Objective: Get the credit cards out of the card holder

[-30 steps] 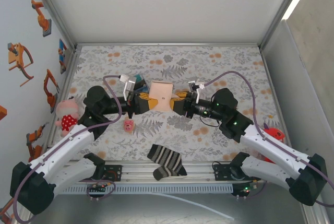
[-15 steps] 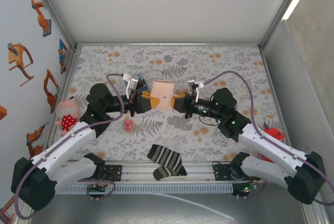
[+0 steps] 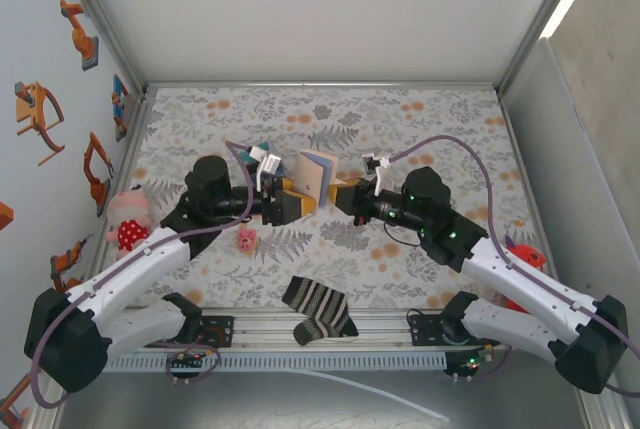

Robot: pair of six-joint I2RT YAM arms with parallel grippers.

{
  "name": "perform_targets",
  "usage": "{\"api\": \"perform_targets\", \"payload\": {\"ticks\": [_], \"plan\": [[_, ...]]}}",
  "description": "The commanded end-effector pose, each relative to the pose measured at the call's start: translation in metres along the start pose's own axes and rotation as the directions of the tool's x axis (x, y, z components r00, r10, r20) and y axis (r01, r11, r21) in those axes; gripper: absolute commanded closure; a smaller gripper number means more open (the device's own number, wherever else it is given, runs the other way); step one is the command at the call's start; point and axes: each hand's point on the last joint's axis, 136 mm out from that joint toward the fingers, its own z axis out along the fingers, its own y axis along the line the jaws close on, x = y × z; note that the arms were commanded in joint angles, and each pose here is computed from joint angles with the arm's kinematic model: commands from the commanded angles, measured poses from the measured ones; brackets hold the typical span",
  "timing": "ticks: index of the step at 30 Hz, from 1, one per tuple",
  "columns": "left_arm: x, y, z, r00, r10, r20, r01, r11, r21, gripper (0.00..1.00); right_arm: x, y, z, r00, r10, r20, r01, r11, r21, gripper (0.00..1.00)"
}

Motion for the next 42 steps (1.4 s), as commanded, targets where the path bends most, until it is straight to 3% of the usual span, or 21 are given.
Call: {"api": "perform_targets", "payload": {"ticks": [1,7,11,29,30,32,35,42], "plan": [[-0.013,-0.009,0.002,0.999,0.042,0.022,-0.043,0.999,0.010,0.17,-0.021,0.001,-0.006,0.998,-0.027,0.048,0.024,0.998,0.060,1.00],[-0.016,0.000,0.004,0.997,0.061,0.042,-0.059,0.997,-0.052,0.12,-0.020,-0.013,-0.009,1.000,-0.008,0.030,0.003,0.988,0.151,1.00],[-0.018,0.007,0.005,0.994,0.097,0.040,-0.092,0.988,-0.127,0.01,-0.018,-0.018,-0.009,1.000,0.007,0.020,-0.011,0.983,0.181,1.00],[-0.017,0.032,0.016,0.991,0.130,0.027,-0.120,0.961,-0.248,0.00,-0.012,-0.034,-0.006,0.999,0.038,-0.025,-0.029,0.960,0.280,1.00],[-0.017,0.034,0.017,0.991,0.131,0.026,-0.120,0.960,-0.253,0.05,-0.012,-0.034,-0.005,0.999,0.037,-0.026,-0.028,0.960,0.279,1.00],[-0.018,0.037,0.018,0.991,0.128,0.030,-0.116,0.958,-0.261,0.26,-0.012,-0.034,-0.004,0.999,0.037,-0.026,-0.028,0.960,0.279,1.00],[-0.018,0.038,0.020,0.992,0.125,0.027,-0.113,0.958,-0.262,0.47,-0.012,-0.034,-0.005,0.999,0.035,-0.023,-0.027,0.959,0.281,1.00],[-0.019,0.031,0.015,0.988,0.150,0.026,-0.138,0.955,-0.262,0.62,-0.012,-0.036,-0.009,0.999,0.034,-0.013,-0.029,0.955,0.294,1.00]]}}
